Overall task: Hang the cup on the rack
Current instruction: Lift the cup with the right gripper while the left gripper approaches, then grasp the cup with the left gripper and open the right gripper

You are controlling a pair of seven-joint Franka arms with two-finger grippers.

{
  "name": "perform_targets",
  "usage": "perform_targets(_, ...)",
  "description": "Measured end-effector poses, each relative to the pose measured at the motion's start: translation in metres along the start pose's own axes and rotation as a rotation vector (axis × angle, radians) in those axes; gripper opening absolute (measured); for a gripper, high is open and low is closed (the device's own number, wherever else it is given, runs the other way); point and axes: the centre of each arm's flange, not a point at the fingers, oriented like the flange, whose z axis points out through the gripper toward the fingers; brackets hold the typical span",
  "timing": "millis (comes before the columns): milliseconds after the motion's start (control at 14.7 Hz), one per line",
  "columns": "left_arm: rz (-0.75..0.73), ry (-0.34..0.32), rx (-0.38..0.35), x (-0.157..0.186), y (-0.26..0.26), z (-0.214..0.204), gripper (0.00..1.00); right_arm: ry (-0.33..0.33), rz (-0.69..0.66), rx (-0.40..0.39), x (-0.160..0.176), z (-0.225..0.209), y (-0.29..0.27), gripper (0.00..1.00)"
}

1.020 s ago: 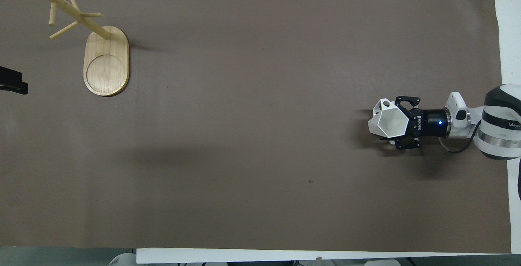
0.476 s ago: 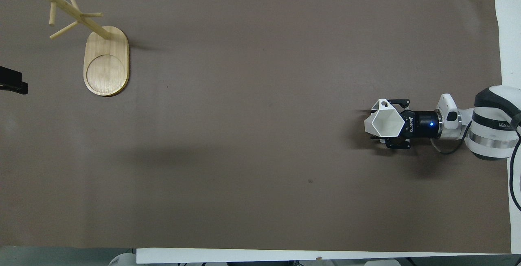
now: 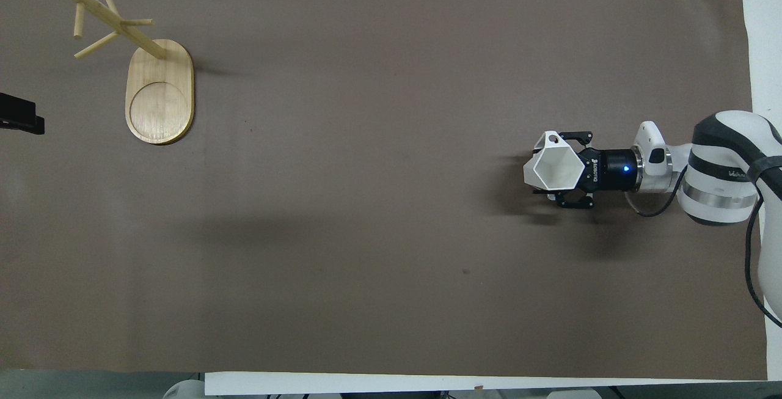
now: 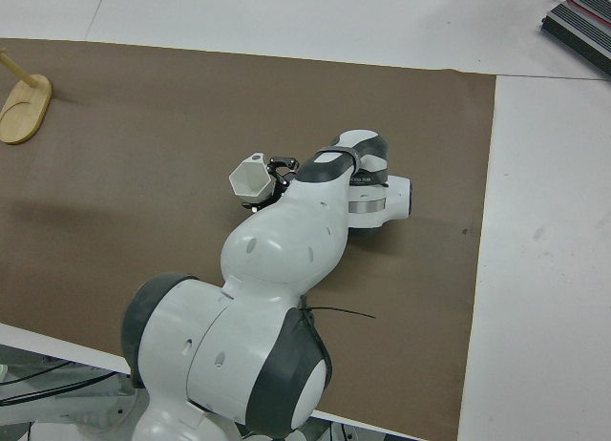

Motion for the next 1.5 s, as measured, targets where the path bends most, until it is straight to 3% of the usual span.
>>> perform_targets(272, -0.060, 0.116, -0.072, -0.005, 0.125, -0.009, 1.00, -0.125, 0.022, -0.046, 0.082, 0.094, 0.038, 0.78)
perform_targets(544, 0.006, 0.116, -0.177, -0.046, 0.242, -0.021, 1.00, -0.245, 0.077, -0.144, 0.145, 0.181, 0.034, 0.78)
perform_targets(680, -0.025, 0.121, -0.207, -0.049, 0.279, -0.007, 1.00, -0.263, 0.100, -0.184, 0.170, 0.220, 0.019, 0.78)
perform_targets(1020, -0.096, 0.052, -0.196, -0.018, 0.329, 0.061, 1.00, -0.250, 0.152, -0.257, 0.185, 0.283, -0.017, 0.78)
perform_targets(1293, -0.095, 0.003, -0.170, -0.023, 0.335, 0.077, 0.99, -0.259, 0.150, -0.278, 0.186, 0.281, -0.015, 0.78)
perform_targets(1497, -0.107, -0.076, -0.181, -0.032, 0.335, 0.083, 0.99, -0.256, 0.148, -0.283, 0.188, 0.279, -0.012, 0.78)
